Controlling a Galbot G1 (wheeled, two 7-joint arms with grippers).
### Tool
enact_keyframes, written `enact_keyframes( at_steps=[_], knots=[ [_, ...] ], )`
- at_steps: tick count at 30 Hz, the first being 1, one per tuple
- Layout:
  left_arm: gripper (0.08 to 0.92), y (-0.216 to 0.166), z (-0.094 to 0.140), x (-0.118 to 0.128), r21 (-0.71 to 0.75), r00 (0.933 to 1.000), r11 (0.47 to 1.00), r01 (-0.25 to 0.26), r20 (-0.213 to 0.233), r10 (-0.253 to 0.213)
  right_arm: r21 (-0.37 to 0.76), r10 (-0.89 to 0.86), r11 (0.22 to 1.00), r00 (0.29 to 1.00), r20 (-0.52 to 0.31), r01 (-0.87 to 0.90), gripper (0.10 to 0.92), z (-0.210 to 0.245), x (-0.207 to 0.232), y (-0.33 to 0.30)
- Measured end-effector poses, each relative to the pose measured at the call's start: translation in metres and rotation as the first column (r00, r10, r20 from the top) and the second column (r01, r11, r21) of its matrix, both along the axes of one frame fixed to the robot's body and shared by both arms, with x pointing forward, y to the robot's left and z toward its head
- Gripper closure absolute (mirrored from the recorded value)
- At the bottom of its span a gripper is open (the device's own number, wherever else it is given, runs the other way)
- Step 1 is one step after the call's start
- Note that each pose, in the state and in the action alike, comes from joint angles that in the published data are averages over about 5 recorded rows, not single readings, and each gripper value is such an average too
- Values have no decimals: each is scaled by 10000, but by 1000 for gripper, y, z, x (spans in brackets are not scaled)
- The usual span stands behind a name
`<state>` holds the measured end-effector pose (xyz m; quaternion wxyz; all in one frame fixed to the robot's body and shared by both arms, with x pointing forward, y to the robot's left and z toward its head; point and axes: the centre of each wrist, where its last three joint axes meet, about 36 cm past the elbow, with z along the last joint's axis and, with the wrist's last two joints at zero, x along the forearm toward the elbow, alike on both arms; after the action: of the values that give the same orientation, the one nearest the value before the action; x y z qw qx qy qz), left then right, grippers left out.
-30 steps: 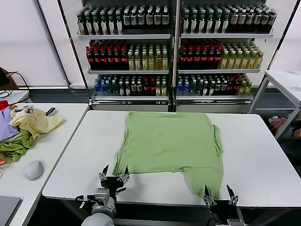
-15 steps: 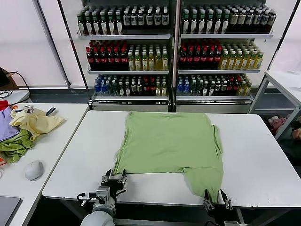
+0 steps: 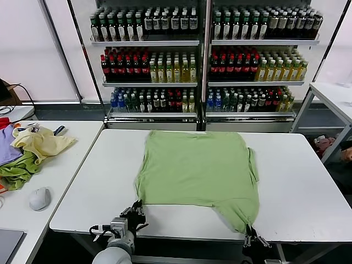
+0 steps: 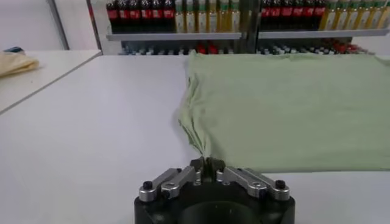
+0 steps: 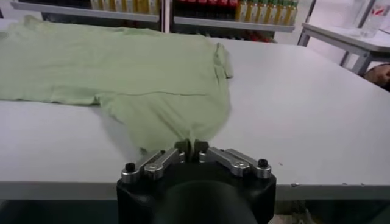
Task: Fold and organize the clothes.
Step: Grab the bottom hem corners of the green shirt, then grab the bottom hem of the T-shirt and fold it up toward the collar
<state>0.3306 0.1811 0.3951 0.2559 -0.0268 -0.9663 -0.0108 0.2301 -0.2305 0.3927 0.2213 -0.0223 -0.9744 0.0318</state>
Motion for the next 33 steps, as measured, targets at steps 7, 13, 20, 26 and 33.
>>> enact_keyframes(
  at_steps=[7,13,20,26,33],
  knots=[
    [905,5,20,-6,-291,9971,9994,178,749,-156,153,199,9996,9930,1165,-218,897,19,9,-7],
    [906,8,36,-3,-529,9898,9974,491,1359,-415,274,285,9990,9807,1934,-345,897,30,27,-11],
    [906,10,41,17,-531,9816,9952,824,1768,-718,294,264,9989,9653,2599,-352,897,36,62,-18],
    [906,14,37,45,-341,9783,9952,922,1895,-841,223,222,9993,9528,3029,-304,897,37,100,-26],
    [906,16,30,82,-37,9770,9946,1033,1878,-1007,206,156,9995,9475,3193,-234,897,32,145,-33]
  ],
)
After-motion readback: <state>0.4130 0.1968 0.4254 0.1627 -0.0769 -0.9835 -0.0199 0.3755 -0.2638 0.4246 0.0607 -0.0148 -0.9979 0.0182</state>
